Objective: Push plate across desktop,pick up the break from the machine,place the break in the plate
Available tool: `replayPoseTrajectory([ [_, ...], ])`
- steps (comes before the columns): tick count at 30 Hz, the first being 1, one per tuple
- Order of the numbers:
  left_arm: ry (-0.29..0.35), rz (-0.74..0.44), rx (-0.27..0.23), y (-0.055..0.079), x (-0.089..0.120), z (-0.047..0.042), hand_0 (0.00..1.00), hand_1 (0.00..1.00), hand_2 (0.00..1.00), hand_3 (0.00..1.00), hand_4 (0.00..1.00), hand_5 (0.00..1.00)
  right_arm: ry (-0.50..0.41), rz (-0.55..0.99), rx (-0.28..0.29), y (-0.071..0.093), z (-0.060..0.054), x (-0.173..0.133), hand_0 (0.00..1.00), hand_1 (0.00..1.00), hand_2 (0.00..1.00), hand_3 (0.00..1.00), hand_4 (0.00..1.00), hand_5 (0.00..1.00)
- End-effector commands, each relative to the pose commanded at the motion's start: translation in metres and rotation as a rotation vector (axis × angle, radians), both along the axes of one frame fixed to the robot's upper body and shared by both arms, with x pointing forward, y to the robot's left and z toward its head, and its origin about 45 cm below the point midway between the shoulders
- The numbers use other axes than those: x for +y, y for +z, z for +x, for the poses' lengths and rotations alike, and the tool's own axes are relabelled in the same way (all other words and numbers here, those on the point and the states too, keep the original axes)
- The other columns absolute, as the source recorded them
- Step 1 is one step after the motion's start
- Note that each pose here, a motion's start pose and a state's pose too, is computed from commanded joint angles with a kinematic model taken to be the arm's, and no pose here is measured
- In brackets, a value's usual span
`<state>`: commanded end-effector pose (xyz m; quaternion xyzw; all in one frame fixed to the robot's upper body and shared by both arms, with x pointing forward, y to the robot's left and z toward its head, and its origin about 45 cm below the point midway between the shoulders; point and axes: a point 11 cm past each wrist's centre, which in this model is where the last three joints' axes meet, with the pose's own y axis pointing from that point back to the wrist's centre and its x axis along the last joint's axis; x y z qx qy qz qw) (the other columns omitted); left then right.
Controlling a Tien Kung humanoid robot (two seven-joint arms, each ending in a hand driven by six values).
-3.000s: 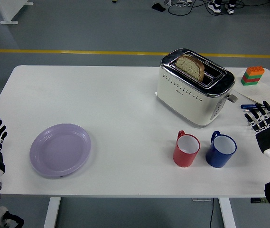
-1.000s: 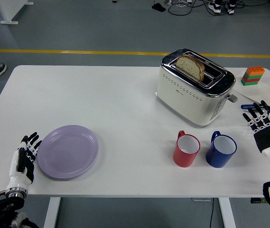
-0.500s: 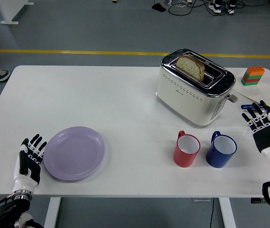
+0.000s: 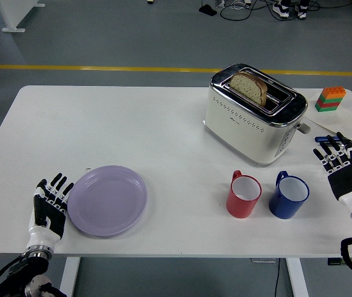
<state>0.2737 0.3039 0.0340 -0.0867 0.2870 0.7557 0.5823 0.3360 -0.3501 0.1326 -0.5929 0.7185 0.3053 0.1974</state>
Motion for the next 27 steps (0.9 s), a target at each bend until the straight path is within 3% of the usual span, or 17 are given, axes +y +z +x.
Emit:
replayPoseTrajectory([
  [6, -0.019, -0.046, 0.014, -0.003, -0.011, 0.0009, 0.796, 0.824, 0.88, 0.792, 0.549, 0.998, 0.003, 0.0, 0.006, -0.002, -0.001, 0.001, 0.728, 0.669, 0.683, 0.638, 0.5, 0.372],
  [27, -0.053, -0.15, -0.003, 0.005, -0.045, 0.029, 0.793, 0.823, 0.878, 0.791, 0.533, 0.998, 0.008, 0.002, -0.006, 0.002, 0.003, 0.003, 0.727, 0.669, 0.682, 0.638, 0.501, 0.375],
])
